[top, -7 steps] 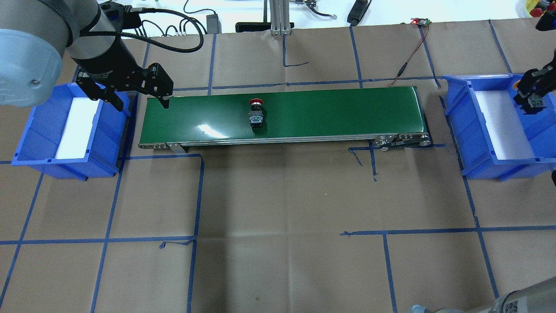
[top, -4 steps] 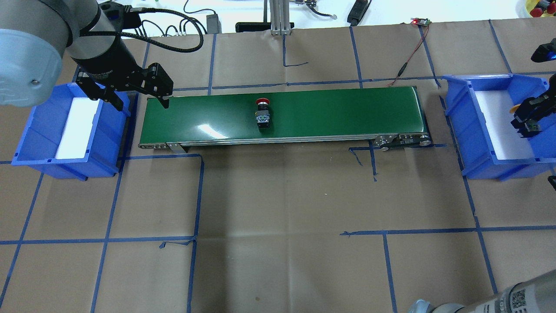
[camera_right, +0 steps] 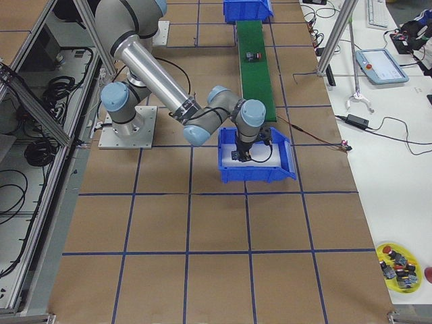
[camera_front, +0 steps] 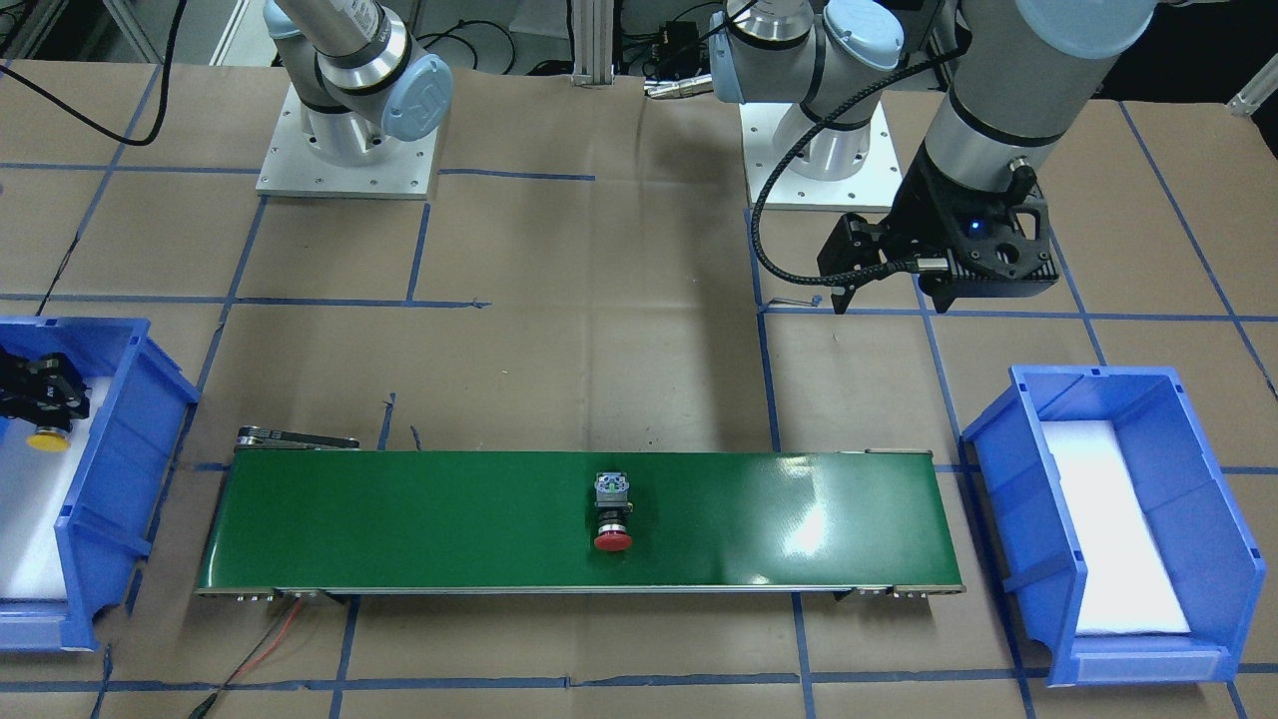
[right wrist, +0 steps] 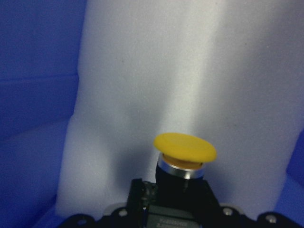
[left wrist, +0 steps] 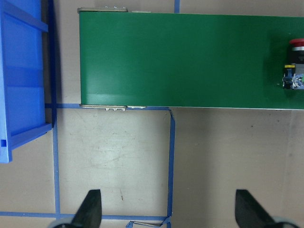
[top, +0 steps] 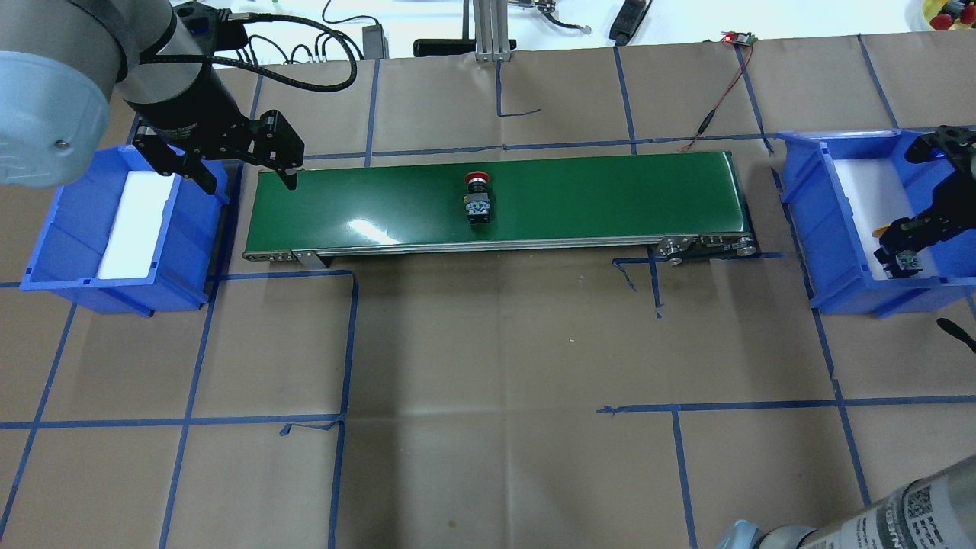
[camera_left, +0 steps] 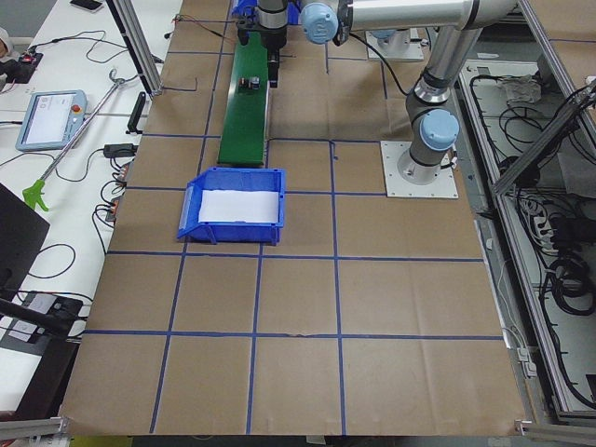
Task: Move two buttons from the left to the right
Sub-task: 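Lower and release the yellow button onto the foam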
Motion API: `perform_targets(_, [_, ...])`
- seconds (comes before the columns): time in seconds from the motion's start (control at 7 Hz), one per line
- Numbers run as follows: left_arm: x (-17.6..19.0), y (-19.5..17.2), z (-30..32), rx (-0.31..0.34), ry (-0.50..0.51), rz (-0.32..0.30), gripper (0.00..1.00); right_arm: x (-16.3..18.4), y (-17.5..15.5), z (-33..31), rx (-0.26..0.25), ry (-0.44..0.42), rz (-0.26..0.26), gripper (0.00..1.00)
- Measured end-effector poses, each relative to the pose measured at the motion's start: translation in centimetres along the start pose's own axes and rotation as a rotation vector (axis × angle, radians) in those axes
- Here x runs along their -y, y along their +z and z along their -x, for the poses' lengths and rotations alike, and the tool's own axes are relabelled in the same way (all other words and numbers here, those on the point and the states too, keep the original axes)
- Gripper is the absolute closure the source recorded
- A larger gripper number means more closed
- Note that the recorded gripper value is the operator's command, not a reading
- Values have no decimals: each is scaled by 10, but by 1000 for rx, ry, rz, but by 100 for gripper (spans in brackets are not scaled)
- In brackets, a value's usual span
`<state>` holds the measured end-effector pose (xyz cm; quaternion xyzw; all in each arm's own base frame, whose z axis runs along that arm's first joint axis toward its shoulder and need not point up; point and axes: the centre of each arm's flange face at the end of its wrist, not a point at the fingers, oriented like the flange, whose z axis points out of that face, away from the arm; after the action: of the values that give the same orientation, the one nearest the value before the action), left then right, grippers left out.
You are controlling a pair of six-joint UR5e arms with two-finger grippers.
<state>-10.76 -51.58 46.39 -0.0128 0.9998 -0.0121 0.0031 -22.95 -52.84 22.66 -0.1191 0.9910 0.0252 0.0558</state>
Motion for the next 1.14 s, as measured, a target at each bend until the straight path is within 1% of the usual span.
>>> perform_targets(0.14, [0, 0, 0, 0, 0, 0, 0, -2, 8, 2, 11, 3, 10, 26])
perform_targets(0.29, [0, 0, 0, 0, 0, -1, 0, -3, 13, 4, 20, 8, 13, 8])
perform_targets(0.43, [0, 0, 0, 0, 0, -1, 0, -3, 13, 5, 26, 19, 9, 1])
perform_targets(0.71, [0, 0, 0, 0, 0, -1, 0, 0, 2, 4, 12, 36, -6, 1])
perform_targets(0.86, [0, 0, 0, 0, 0, -1, 0, 5, -16, 3, -16, 48, -22, 1])
perform_targets(1.14, [0, -1, 0, 0, 0, -2, 0, 20, -64, 7, -81, 63, -69, 1])
